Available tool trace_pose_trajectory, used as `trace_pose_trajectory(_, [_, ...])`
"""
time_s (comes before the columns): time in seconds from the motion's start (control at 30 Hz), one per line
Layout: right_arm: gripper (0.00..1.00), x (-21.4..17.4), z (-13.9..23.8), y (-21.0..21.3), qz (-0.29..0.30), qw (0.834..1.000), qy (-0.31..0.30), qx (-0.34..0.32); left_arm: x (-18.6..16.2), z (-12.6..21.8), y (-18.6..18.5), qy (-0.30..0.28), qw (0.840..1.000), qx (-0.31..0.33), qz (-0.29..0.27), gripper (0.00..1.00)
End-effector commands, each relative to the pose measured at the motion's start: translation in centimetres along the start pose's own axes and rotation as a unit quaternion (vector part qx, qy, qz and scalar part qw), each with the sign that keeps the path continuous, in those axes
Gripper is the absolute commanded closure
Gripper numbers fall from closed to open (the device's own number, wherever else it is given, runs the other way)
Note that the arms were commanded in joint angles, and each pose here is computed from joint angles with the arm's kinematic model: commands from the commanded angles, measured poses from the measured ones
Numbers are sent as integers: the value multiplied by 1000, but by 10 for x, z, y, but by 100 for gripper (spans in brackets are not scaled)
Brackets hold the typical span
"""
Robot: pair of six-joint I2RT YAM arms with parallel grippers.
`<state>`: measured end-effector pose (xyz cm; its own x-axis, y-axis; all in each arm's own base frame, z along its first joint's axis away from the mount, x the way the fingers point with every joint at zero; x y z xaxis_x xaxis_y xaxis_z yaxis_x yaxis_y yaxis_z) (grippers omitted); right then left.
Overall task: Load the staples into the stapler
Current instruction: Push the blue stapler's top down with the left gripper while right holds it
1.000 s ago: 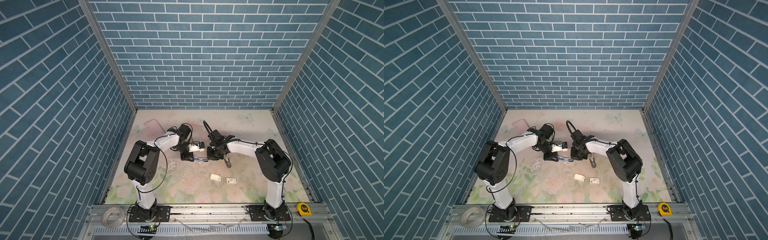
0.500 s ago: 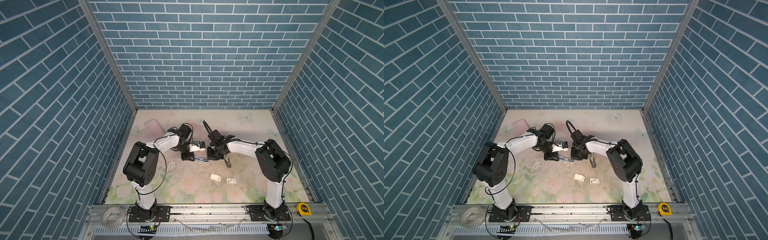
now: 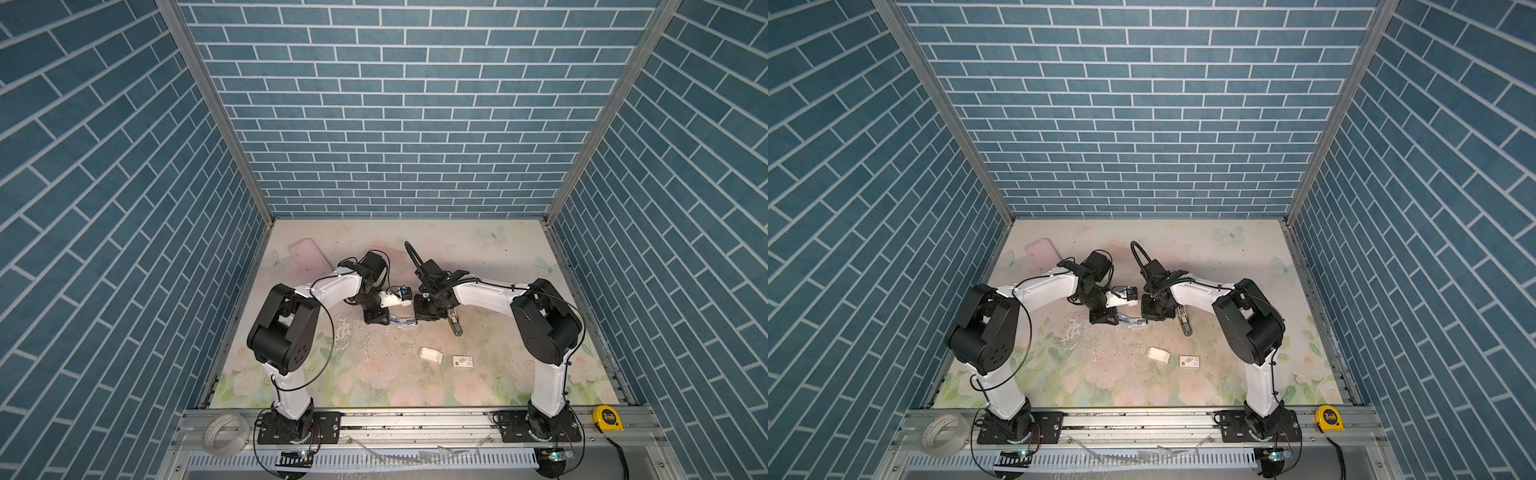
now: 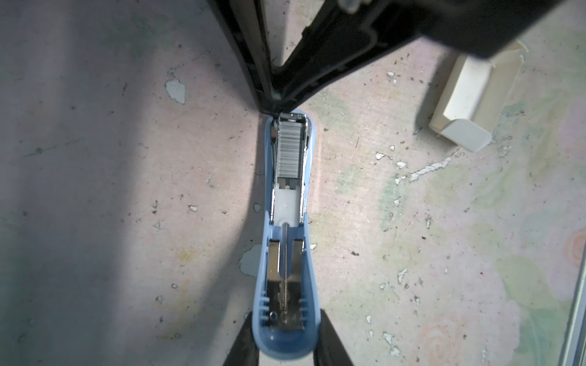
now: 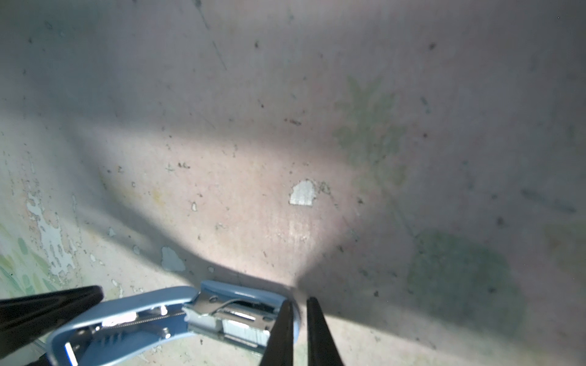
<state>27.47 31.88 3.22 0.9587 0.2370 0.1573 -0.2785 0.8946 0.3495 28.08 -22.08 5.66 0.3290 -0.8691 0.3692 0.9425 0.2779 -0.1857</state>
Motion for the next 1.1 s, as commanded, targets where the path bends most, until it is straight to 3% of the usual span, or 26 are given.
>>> trace_pose_trajectory(0.0, [89, -27, -16, -17, 5, 998, 49, -43, 16, -2, -14, -23, 999, -17, -17, 90])
trace_pose_trajectory(1.07, [89, -31, -16, -20, 4, 997, 52, -48, 34, 6, -23, -55, 998, -33, 18, 86])
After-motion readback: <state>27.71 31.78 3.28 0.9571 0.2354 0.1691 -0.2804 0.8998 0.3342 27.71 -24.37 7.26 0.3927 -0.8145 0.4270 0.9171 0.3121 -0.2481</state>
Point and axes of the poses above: each gripper's point midway between its finger pads, its own z axis back along the fingers, its own y axis along the line the jaws close on, x = y × z, the point moved 1 cm from there along z, back along the fingers, and after that the axes turned 8 degrees about z, right-handed, at the moved point
